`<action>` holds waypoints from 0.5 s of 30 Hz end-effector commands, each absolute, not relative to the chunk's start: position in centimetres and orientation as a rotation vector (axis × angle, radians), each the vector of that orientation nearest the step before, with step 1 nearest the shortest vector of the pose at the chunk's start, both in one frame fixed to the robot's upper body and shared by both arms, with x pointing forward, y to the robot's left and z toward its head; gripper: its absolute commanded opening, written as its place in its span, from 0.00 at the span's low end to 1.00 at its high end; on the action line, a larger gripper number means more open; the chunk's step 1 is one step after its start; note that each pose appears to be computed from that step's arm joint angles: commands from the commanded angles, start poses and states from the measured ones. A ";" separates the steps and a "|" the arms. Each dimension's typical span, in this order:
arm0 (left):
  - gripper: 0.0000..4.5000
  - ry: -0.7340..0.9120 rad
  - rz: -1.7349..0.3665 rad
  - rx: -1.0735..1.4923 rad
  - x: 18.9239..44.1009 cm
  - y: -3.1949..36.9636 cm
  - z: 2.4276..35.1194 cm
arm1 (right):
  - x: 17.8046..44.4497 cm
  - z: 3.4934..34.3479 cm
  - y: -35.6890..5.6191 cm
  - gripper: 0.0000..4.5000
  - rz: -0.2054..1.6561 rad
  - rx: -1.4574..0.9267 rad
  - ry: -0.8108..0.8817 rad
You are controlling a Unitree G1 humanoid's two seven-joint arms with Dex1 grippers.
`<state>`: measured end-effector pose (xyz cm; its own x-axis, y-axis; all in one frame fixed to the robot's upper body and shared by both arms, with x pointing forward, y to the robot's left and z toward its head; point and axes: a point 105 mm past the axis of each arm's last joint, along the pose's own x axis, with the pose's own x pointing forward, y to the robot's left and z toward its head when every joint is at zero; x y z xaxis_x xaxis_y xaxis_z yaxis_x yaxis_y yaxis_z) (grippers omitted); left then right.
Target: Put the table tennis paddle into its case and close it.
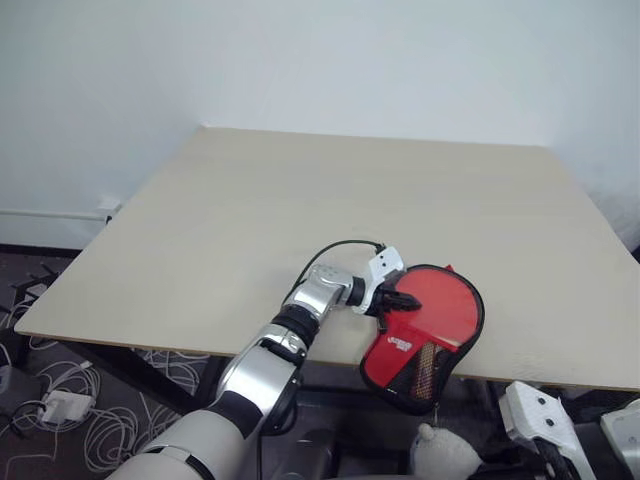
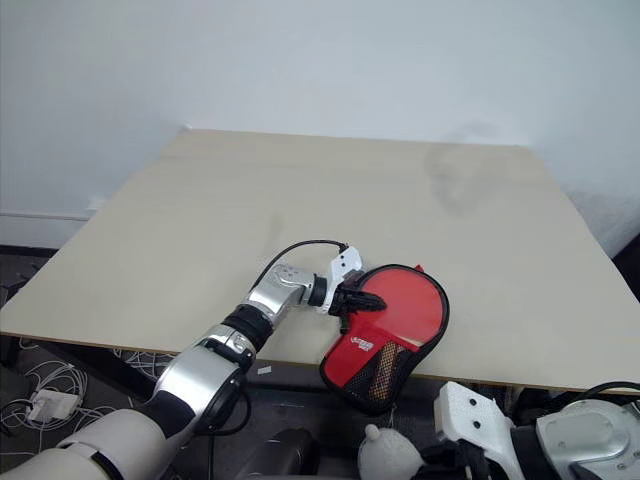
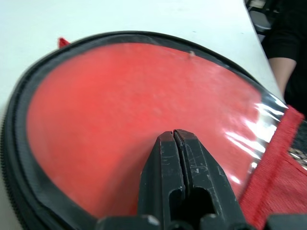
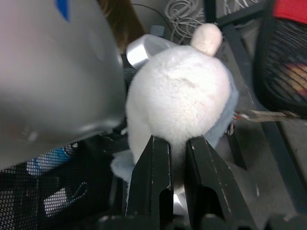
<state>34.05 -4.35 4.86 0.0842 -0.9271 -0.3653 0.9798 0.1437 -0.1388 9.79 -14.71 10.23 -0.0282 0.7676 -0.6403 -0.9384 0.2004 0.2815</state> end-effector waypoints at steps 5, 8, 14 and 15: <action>0.00 0.366 -1.402 0.170 34.8 -4.2 6.1 | 10.3 12.1 -13.5 0.04 1.458 -0.243 0.696; 0.00 0.331 -1.418 0.162 34.8 -3.4 7.1 | 13.2 13.1 -14.4 0.09 1.371 -0.243 0.637; 0.19 0.238 -1.441 0.170 34.1 -0.7 10.3 | 19.3 15.2 -16.7 0.50 1.165 -0.265 0.538; 0.27 0.229 -1.438 0.172 34.0 -0.4 10.7 | 19.9 15.4 -17.0 0.58 1.145 -0.268 0.531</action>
